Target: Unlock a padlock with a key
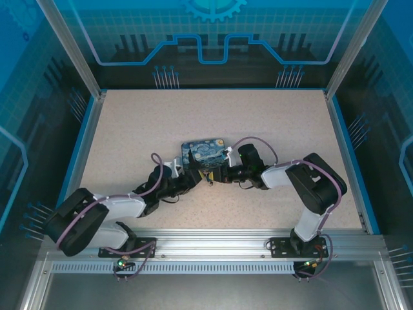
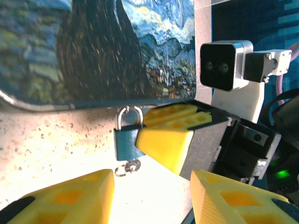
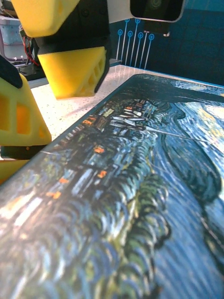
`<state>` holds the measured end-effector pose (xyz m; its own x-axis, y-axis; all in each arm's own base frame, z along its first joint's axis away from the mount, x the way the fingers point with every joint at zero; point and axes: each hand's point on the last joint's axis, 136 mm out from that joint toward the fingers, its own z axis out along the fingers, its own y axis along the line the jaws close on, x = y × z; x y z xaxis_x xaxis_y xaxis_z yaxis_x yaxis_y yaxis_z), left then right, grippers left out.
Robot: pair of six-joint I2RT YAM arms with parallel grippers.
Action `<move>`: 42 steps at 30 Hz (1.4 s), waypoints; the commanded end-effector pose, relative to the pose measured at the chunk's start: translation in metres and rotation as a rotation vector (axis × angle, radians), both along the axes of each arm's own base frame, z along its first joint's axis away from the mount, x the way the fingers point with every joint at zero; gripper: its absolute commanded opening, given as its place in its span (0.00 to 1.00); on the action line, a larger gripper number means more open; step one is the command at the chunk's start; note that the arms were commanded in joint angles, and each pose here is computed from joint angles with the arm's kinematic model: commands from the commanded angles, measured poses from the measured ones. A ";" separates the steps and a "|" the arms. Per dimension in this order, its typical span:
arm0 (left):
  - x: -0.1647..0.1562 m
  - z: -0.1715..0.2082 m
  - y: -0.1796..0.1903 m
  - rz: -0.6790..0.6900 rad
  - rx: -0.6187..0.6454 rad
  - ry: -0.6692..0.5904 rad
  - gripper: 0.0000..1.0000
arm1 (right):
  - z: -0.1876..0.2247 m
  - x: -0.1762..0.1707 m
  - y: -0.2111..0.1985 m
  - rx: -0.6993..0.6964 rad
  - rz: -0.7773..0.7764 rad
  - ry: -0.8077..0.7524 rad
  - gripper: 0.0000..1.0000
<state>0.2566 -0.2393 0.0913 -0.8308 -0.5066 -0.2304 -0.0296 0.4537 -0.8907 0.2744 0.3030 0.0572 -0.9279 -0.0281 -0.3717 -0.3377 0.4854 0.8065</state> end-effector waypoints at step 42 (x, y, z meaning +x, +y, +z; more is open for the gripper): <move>0.017 -0.026 -0.020 0.173 -0.088 0.041 0.44 | -0.003 0.002 0.012 0.040 -0.012 0.089 0.11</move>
<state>0.2672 -0.2533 0.0491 -0.7551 -0.6382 -0.1497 -0.1773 0.4186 -0.8907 0.2801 0.3091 0.0576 -0.9442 0.0072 -0.3292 -0.2880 0.4668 0.8362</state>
